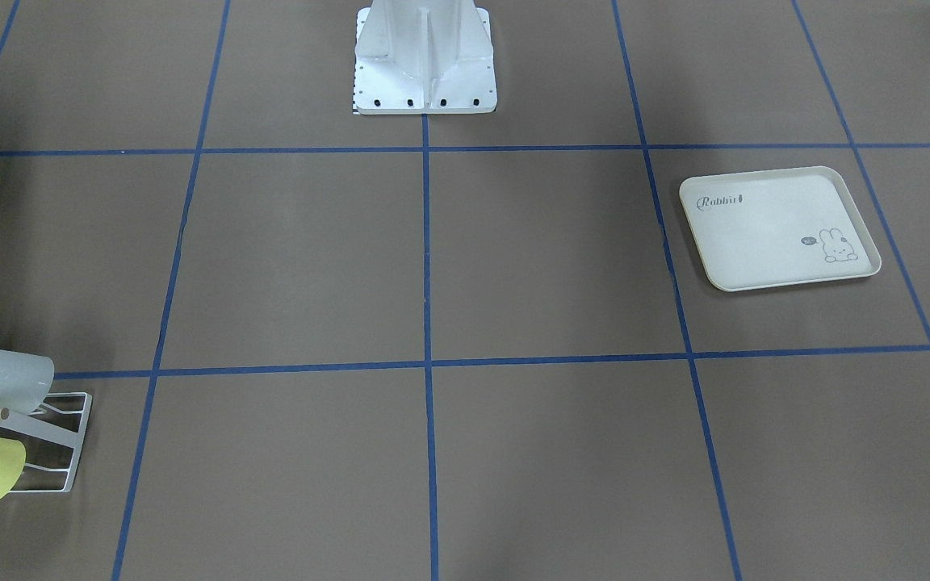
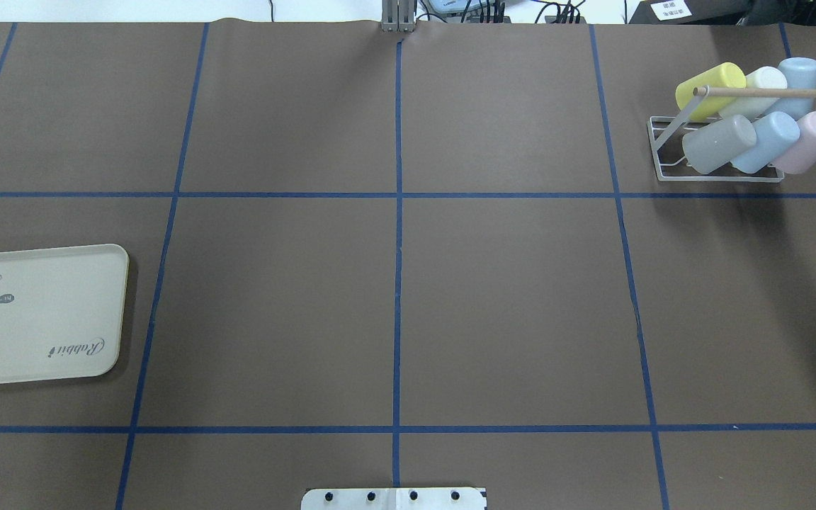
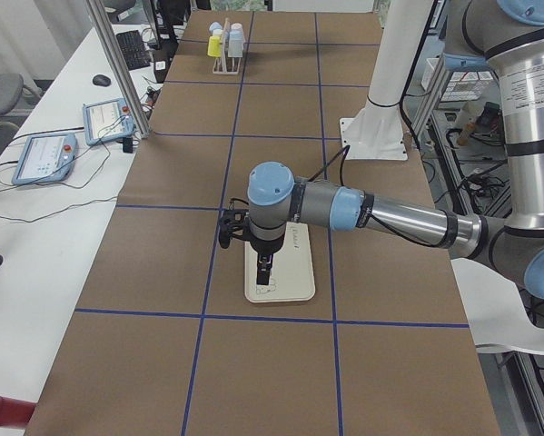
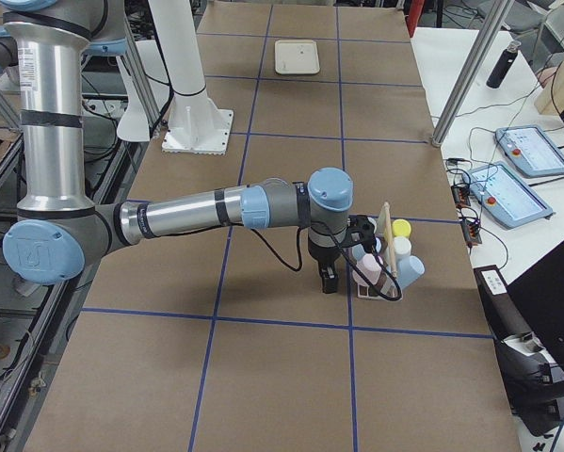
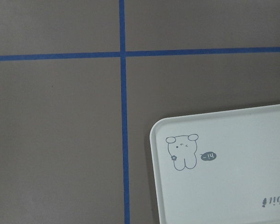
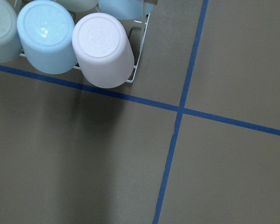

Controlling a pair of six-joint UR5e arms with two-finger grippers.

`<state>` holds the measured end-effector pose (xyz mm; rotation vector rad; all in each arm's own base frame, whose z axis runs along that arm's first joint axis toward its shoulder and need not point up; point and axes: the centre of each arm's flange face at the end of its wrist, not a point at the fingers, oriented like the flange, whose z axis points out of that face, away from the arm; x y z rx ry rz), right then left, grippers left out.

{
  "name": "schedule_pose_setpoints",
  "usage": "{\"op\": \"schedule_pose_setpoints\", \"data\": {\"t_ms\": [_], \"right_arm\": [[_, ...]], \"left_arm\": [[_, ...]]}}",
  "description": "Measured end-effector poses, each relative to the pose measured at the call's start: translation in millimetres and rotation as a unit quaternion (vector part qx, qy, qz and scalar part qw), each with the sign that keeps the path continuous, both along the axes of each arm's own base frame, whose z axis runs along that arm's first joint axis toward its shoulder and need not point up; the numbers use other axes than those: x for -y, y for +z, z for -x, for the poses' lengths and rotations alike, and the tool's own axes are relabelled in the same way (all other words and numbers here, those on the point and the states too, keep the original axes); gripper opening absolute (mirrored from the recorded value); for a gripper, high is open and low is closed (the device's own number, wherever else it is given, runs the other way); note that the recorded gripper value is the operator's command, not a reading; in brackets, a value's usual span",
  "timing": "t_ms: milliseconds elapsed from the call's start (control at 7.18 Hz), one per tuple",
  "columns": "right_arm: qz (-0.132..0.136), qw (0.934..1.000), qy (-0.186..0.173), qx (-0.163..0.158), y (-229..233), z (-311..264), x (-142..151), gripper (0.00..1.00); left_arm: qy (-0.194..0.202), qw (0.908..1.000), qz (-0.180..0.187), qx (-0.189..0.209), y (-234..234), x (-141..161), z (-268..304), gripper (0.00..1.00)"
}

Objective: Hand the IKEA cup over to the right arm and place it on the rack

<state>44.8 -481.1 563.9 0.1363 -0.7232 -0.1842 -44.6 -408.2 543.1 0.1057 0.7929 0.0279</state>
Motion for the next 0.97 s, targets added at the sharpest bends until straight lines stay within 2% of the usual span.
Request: {"op": "schedule_pose_setpoints", "data": {"t_ms": [557, 975], "right_arm": [[0.003, 1.0000, -0.001, 0.002, 3.4, 0.1, -3.4, 0.99], [-0.018, 0.9998, -0.002, 0.001, 1.1, 0.1, 1.6, 0.99]], "left_arm": [[-0.001, 1.0000, -0.005, 0.000, -3.2, 5.6, 1.1, 1.00], [-0.003, 0.9999, 0.016, 0.001, 13.9, -3.4, 2.3, 1.00]]}}
